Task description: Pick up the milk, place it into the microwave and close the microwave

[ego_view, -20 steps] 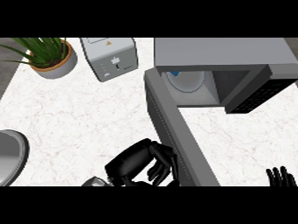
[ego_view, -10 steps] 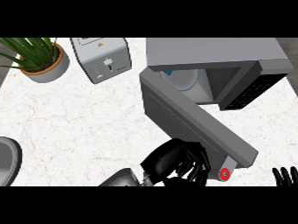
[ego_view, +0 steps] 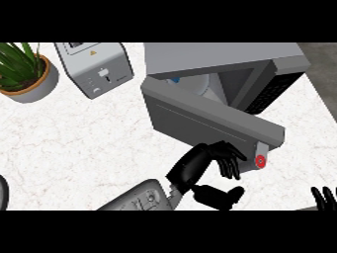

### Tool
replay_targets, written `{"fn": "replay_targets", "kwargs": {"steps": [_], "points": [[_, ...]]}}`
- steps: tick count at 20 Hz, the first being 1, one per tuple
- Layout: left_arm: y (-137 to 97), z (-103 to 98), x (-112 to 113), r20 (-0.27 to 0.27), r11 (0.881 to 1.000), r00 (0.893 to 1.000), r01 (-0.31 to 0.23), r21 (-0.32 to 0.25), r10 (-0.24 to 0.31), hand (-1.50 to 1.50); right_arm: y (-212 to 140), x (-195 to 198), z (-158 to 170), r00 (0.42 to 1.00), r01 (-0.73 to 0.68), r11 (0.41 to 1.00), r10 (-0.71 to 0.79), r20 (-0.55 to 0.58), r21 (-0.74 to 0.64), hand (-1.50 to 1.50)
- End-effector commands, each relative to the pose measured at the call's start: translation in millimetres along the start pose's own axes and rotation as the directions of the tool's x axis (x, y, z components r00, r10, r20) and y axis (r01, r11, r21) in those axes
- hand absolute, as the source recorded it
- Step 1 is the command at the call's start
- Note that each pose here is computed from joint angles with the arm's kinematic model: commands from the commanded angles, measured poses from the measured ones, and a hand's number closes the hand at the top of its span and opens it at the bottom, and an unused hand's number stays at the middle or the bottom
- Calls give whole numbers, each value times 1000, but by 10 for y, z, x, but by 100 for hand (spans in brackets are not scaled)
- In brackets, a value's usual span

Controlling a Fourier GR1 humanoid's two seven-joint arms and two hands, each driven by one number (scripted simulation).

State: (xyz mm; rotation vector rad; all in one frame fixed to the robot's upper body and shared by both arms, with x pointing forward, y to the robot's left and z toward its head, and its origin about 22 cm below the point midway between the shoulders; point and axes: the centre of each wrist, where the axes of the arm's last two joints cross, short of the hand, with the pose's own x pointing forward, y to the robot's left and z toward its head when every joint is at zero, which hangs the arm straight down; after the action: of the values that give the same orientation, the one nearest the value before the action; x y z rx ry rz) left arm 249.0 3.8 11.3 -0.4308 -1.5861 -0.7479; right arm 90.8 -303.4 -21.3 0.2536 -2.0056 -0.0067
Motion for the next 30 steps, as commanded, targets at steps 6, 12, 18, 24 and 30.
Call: {"fn": "replay_targets", "kwargs": {"steps": [6,12,18,24,30], "points": [[273,-327,131,66,970,997,-50,236,36,150,99,198,-139,998,64,994,-66,13,94,-150],[464,-465,203,114,940,986,-149,306,119,150,105,332,-196,995,93,982,-98,23,164,-150],[641,-622,267,132,919,982,-174,354,135,150,114,390,-216,992,123,978,-127,14,171,-150],[795,-781,374,157,912,980,-170,373,119,150,138,489,-277,990,129,972,-136,22,195,-150],[816,-784,339,175,896,976,-194,400,134,150,180,569,-285,983,169,961,-180,32,219,-150]]}}
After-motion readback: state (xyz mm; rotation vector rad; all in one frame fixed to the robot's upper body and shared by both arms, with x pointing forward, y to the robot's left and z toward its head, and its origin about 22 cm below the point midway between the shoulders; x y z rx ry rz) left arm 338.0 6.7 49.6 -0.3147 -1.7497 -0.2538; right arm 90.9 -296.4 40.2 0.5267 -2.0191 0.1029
